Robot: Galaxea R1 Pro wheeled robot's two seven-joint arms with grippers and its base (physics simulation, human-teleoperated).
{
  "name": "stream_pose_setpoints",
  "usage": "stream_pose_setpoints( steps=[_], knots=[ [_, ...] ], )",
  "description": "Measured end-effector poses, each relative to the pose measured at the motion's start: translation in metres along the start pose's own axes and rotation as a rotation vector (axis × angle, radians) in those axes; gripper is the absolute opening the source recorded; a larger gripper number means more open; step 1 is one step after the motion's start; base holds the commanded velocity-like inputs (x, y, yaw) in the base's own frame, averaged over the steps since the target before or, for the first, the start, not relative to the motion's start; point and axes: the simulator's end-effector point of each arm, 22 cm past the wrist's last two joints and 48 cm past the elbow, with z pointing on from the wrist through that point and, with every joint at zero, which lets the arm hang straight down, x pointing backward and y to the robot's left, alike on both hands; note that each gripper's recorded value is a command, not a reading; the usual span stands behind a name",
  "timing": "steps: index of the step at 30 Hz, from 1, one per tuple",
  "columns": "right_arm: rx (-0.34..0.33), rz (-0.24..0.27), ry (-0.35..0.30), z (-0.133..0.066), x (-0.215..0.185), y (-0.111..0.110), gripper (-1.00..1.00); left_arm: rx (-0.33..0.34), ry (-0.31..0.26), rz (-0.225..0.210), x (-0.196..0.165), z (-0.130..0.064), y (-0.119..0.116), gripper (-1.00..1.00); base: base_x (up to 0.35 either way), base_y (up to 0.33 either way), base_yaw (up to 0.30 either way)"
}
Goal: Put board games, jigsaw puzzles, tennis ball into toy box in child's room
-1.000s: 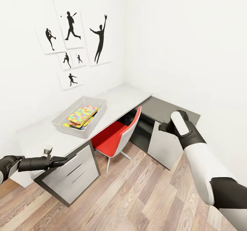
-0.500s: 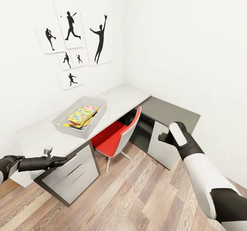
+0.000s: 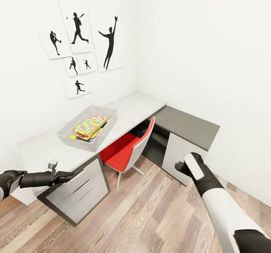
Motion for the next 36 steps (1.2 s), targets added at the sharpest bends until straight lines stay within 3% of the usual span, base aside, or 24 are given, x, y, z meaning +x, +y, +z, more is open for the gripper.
stream_pose_setpoints(
  steps=[7,17,22,31,36],
  knots=[
    [0.068,0.039,0.04,0.033,0.059,-0.039,1.0,0.001,0.002,0.0,0.0,0.001,0.001,1.0,-0.03,0.057,-0.034],
    [0.118,0.067,0.073,0.055,0.109,-0.065,1.0,-0.005,0.007,-0.011,0.003,0.002,0.006,1.0,-0.024,0.054,-0.163],
    [0.134,0.076,0.092,0.064,0.134,-0.077,1.0,-0.023,0.0,-0.018,0.003,-0.008,0.014,1.0,-0.111,0.068,-0.183],
    [0.112,0.067,0.099,0.071,0.148,-0.072,1.0,-0.038,-0.002,-0.027,0.003,-0.015,0.021,1.0,-0.225,0.167,-0.216],
    [0.099,0.052,0.071,0.07,0.149,-0.061,1.0,-0.038,-0.002,-0.027,0.003,-0.015,0.021,1.0,-0.227,0.195,-0.264]
  ],
)
